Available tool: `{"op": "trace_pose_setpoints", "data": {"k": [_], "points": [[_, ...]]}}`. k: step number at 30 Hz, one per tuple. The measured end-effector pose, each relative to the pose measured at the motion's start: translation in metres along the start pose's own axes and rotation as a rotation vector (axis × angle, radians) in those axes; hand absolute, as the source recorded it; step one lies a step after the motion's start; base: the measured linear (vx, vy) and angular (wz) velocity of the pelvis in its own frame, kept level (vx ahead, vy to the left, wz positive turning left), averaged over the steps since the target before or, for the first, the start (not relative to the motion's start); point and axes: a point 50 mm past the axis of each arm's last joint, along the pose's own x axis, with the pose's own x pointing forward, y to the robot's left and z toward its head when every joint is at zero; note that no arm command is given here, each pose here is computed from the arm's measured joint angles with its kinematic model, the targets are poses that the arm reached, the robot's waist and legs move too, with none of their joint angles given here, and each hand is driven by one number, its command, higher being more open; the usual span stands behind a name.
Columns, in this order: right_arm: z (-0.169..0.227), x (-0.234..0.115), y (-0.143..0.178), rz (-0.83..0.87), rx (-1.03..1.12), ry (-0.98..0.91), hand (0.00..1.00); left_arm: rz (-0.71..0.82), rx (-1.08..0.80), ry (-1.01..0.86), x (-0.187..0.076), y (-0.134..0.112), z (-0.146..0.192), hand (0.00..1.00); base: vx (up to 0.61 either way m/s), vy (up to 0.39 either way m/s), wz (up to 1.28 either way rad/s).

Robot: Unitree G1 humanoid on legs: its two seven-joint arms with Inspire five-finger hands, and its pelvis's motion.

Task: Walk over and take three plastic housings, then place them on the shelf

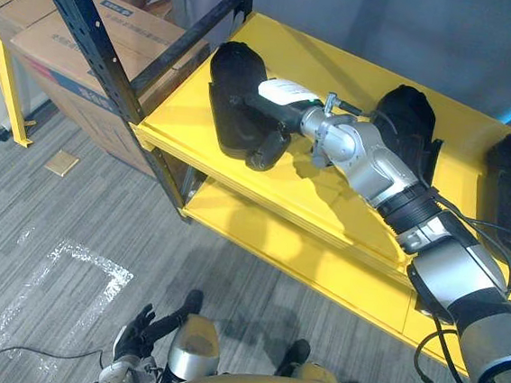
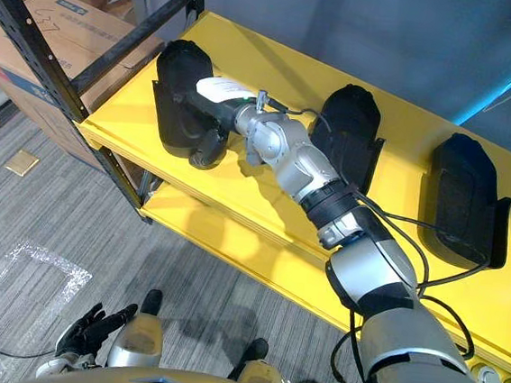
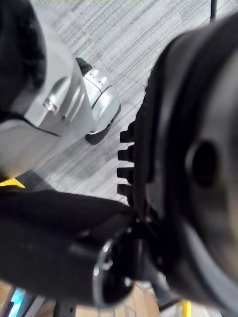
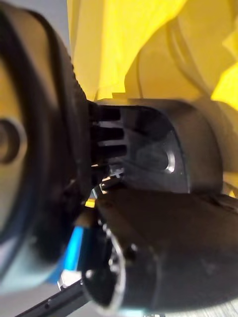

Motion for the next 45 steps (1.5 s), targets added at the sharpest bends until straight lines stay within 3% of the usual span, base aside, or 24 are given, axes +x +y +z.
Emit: {"op": "trace_pose_setpoints", "data": {"k": [10, 26, 45], "points": [[0.014, 0.005, 0.001, -0.040, -0.006, -0.074, 0.00, -0.014, -0.006, -0.014, 0.003, -0.006, 0.005, 1.00, 0.00, 0.000, 0.01], [0.002, 0.010, 0.007, -0.086, -0.022, -0.021, 0.00, -0.012, -0.044, -0.012, 0.003, -0.008, 0.003, 1.00, 0.00, 0.000, 0.03], [0.010, 0.015, -0.003, -0.068, -0.202, -0.050, 0.00, -0.018, -0.039, -0.017, 0.003, -0.010, 0.005, 1.00, 0.00, 0.000, 0.00]]}}
